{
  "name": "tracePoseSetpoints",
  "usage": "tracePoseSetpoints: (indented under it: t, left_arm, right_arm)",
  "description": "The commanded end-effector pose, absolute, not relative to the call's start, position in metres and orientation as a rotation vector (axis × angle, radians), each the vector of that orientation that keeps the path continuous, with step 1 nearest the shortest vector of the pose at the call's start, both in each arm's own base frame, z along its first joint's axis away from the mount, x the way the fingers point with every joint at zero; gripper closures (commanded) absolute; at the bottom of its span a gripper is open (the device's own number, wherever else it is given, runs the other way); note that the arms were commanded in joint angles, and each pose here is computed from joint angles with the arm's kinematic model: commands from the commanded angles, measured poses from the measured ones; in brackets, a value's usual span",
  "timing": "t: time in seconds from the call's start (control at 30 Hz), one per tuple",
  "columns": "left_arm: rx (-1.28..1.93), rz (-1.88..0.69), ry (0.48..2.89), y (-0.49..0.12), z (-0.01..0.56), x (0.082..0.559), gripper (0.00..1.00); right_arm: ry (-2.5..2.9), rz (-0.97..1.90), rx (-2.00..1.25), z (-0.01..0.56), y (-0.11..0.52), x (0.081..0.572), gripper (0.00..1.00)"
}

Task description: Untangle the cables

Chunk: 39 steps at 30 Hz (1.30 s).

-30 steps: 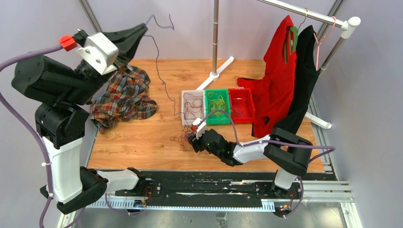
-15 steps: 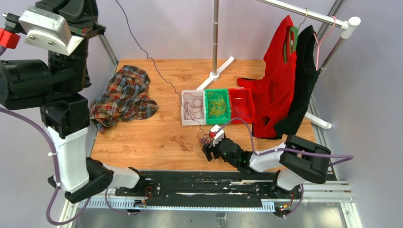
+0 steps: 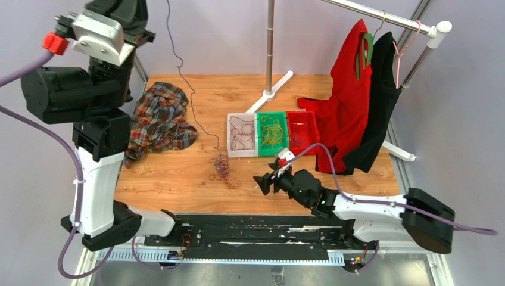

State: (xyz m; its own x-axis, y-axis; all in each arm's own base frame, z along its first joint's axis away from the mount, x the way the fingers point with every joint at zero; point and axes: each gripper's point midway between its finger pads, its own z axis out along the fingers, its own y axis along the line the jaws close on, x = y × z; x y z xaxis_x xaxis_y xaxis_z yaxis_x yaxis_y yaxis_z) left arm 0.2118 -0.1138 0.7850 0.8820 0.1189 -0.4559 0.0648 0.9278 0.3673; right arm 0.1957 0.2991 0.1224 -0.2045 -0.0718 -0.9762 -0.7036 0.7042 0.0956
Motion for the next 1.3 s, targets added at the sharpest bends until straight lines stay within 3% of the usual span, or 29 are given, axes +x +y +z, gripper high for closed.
tracePoseSetpoints:
  t: [0.0, 0.17, 0.37, 0.97, 1.27]
  left_arm:
    - [0.458, -0.053, 0.454, -0.125, 0.773, 0.190, 1.00]
    - [0.500, -0.044, 0.481, -0.130, 0.756, 0.195, 1.00]
    - [0.508, -0.025, 0.502, -0.125, 0.753, 0.192, 1.00]
    - [0.579, 0.010, 0.607, -0.121, 0.717, 0.191, 1.00]
    - [0.591, 0.027, 0.617, -0.115, 0.712, 0.184, 1.00]
  right_arm:
    - [1.597, 0.706, -0.666, 0.179, 0.310, 0.194, 0.27]
    - [1.498, 0.752, -0.796, 0.238, 0.346, 0.193, 0.24]
    - [1.421, 0.852, -0.876, 0.266, 0.404, 0.199, 0.23]
    - [1.466, 0.704, -0.804, 0.243, 0.476, 0.284, 0.31]
    - [1.503, 0.797, -0.820, 0.224, 0.499, 0.299, 0.43]
